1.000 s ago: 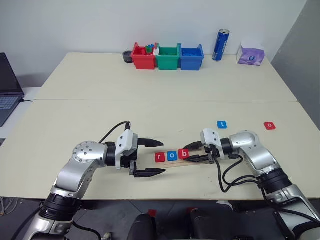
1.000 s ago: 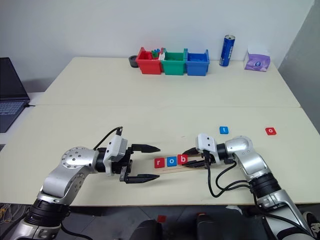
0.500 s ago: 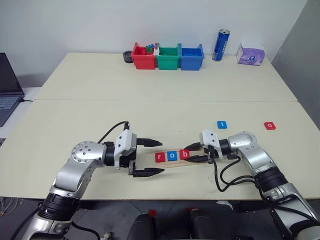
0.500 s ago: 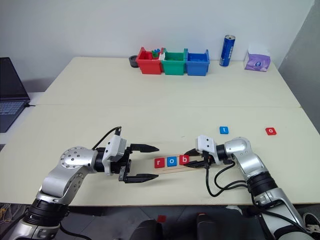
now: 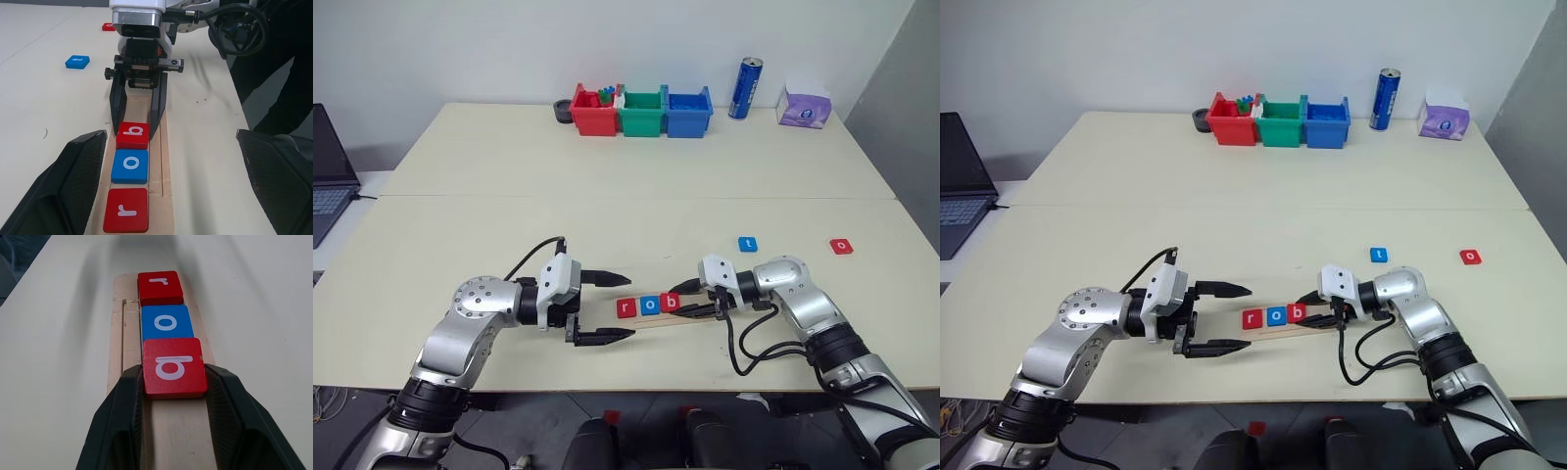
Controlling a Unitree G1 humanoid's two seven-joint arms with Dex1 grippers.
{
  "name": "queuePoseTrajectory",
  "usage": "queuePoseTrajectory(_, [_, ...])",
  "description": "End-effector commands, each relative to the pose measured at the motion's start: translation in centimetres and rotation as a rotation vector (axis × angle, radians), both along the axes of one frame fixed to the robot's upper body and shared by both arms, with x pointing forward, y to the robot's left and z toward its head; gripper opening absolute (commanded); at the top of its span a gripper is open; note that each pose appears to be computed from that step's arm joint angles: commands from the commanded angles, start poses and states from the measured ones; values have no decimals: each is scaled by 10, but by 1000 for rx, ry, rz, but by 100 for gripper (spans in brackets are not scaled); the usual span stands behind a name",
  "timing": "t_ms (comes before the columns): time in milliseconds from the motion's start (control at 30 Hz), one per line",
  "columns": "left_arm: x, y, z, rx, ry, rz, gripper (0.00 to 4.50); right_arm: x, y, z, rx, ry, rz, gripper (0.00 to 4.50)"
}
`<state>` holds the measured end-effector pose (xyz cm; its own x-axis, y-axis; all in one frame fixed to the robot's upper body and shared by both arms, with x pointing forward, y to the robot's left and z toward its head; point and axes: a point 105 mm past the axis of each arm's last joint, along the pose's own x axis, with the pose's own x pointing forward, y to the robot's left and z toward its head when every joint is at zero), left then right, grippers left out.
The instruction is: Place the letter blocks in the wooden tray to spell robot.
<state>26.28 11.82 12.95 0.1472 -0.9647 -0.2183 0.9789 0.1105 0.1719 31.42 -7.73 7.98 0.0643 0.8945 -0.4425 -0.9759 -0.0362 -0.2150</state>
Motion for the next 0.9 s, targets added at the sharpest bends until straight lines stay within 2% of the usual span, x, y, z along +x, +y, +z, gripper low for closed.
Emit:
queuePoseTrajectory(33, [1, -1, 10, -14, -47, -4, 450, 3, 2, 9, -7, -35, 27, 222])
queuePoseTrajectory(100, [1, -1, 10, -15, -46, -4, 450, 3, 0, 9, -6, -30, 25, 283])
queuePoseTrajectory(233, [1, -1, 9, -14, -44, -5, 450, 5, -1, 11, -4, -35, 17, 435])
queuePoseTrajectory(267, [1, -1, 9, -14, -44, -6, 450, 6, -2, 12, -2, -40, 12, 448])
queuePoseTrajectory(567, [2, -1, 9, -16, -44, -10, 450, 10, -13, 32, 45, -40, -30, 448])
queuePoseTrajectory(667, [3, -2, 9, -17, -44, -11, 450, 10, -18, 33, 49, -35, -44, 357])
queuePoseTrajectory(900, [4, -3, 9, -13, -48, -17, 450, 8, -20, 22, 31, -51, -53, 106])
